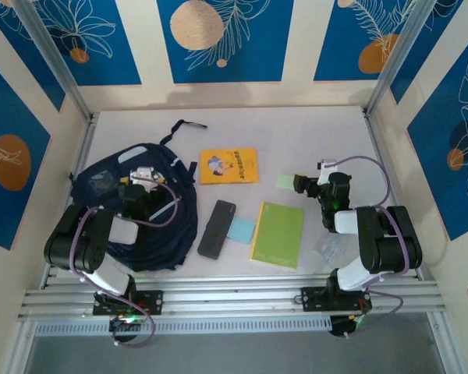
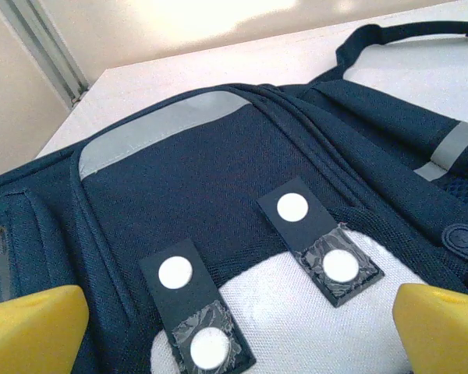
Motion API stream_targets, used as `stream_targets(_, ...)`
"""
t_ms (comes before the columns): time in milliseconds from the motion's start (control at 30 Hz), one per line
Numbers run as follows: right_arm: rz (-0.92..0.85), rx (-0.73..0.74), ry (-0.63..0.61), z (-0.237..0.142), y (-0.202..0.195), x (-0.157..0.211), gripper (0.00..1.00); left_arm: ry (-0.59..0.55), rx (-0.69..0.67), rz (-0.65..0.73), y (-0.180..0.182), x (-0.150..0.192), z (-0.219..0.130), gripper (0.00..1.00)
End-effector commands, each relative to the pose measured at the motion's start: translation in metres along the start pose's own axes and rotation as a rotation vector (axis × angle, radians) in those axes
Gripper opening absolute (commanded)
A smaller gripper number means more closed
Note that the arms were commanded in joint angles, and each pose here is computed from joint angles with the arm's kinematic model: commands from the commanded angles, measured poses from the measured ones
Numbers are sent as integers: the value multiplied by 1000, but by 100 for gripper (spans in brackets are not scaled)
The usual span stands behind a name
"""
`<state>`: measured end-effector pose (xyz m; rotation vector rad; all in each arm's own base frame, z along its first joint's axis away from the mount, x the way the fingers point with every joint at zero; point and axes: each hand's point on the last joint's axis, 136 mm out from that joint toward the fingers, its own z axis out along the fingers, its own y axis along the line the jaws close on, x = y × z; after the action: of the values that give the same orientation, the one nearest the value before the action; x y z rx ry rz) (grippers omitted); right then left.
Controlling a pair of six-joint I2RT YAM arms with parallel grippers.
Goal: Pack the student bag
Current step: Pick up the student bag from the middle-left of the table.
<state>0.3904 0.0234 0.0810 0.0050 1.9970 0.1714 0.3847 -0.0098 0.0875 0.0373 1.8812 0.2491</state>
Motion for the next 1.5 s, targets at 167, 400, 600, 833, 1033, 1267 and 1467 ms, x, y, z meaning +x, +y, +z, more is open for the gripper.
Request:
stream_targets(167,-6,-13,-45,0,2,-15,99,-29,6,-29,1,-12,1,100)
stream_targets(400,-4,-13,-43,1,1,-15,99,-16,14,-41,3,-11,4,100)
stream_targets(600,-2,-15,-41,1,1,-14,99,-1,29,-69,6,-9,7,100)
stream_targets(833,2,29,-11,-2,-2,-27,99,-10,36,-36,3,-22,0,99)
stream_targets(1033,42,156,67,-10,-8,-36,99,32,-33,21,7,-49,-10,100)
stream_targets(1267,-76,76,279,-18,69,-35,99,224,27,-113,-17,-64,-33,100)
stream_targets(1467,-49,-202,457,-34,185,-22,99,435,20,-296,-13,-44,-69,100)
